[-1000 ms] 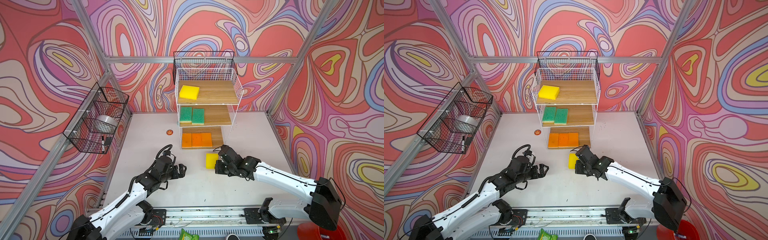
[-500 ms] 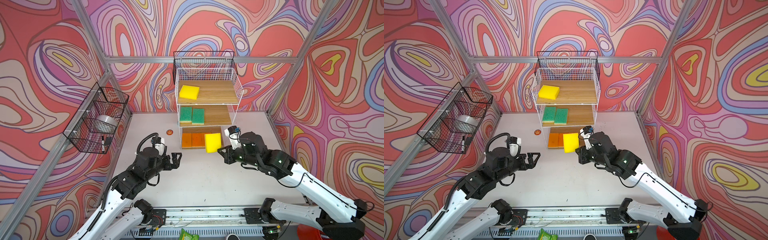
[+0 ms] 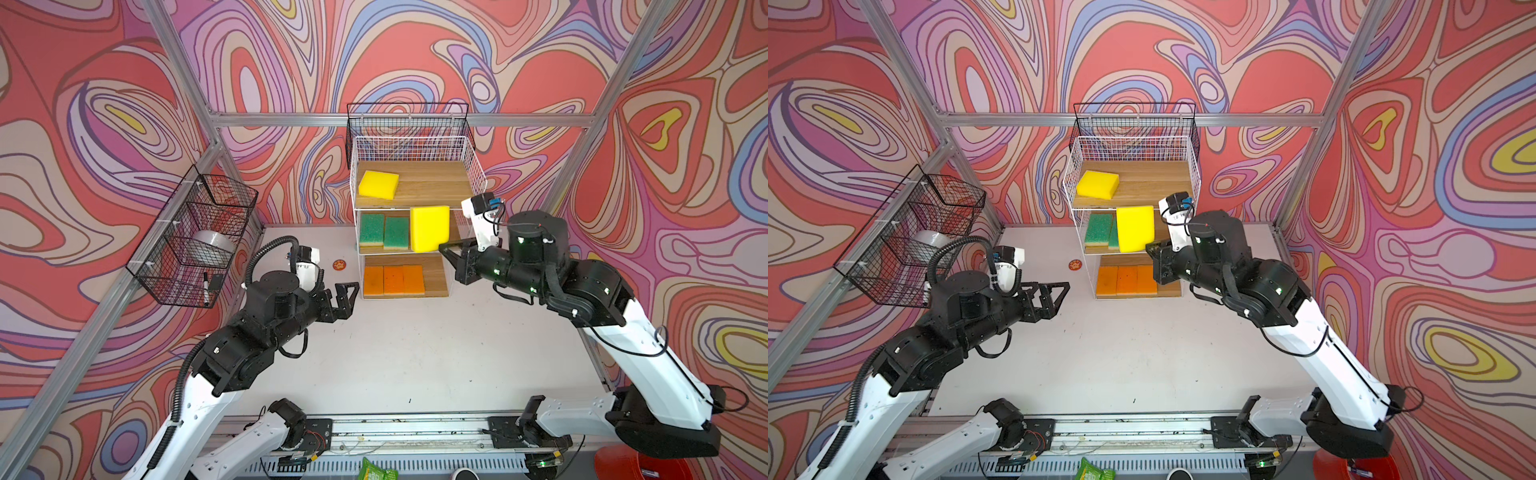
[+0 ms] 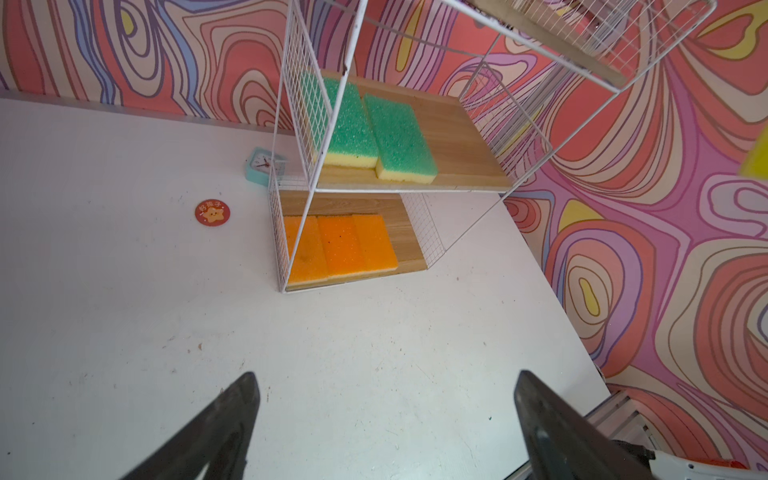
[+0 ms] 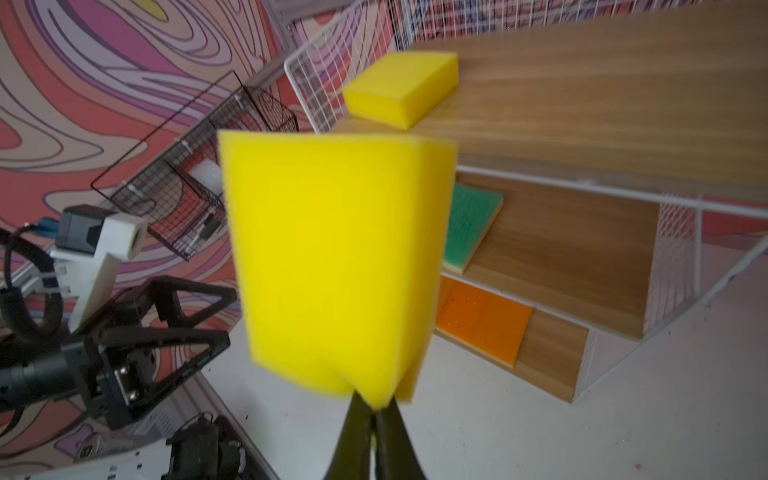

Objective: Place and organize the cleaning sponges onto the shelf
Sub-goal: 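Lift the yellow sponge with right gripper up to the top tier, then lower the yellow sponge beside the other yellow sponge and release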

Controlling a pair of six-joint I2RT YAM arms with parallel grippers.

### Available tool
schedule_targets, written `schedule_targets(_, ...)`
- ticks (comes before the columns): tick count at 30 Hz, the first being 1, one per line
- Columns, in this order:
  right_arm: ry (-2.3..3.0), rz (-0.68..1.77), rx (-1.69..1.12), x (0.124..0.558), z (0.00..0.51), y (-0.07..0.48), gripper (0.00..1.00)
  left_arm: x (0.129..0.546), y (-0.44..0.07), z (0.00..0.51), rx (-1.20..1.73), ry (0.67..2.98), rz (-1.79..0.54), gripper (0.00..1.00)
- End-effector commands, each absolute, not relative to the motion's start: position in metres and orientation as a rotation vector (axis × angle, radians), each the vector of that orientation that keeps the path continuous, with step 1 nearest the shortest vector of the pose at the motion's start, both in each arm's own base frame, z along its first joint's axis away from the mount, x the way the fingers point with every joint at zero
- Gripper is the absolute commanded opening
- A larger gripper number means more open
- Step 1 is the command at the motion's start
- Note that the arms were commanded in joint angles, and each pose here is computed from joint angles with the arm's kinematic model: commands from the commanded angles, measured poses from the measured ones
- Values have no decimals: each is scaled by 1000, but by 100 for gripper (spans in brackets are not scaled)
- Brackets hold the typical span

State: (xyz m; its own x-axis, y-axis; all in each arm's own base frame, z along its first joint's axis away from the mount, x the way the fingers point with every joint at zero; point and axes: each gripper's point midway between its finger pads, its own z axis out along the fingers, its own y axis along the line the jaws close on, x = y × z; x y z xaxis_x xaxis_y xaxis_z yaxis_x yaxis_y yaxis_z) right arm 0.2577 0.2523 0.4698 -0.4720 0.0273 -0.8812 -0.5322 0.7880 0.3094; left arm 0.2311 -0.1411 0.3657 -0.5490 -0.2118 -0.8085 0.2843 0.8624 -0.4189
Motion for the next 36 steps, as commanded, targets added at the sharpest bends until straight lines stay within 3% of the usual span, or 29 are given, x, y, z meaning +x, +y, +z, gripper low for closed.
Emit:
schedule_targets(1, 2046, 523, -371, 278, 463, 249, 0, 235, -142, 375, 102, 2057, -604, 97)
schedule_targets(6, 2039, 451, -332, 301, 486, 252, 0, 243, -146, 385, 107, 2018, -605, 97)
schedule_targets(10, 2026, 586, -235, 326, 500, 236, 0, 250, -149, 378, 113, 2029, -595, 97)
schedule_targets(16, 2065, 674, -185, 368, 478, 238, 0, 253, -148, 364, 114, 2044, -569, 97)
schedule_targets(32, 2091, 752, -190, 413, 454, 261, 0, 247, -146, 319, 83, 2098, -586, 97)
schedule_targets(33, 2089, 759, -191, 414, 454, 262, 4, 246, -145, 316, 81, 2102, -583, 97)
schedule_targets(36, 2083, 766, -193, 417, 453, 265, 29, 245, -143, 311, 80, 2114, -577, 97)
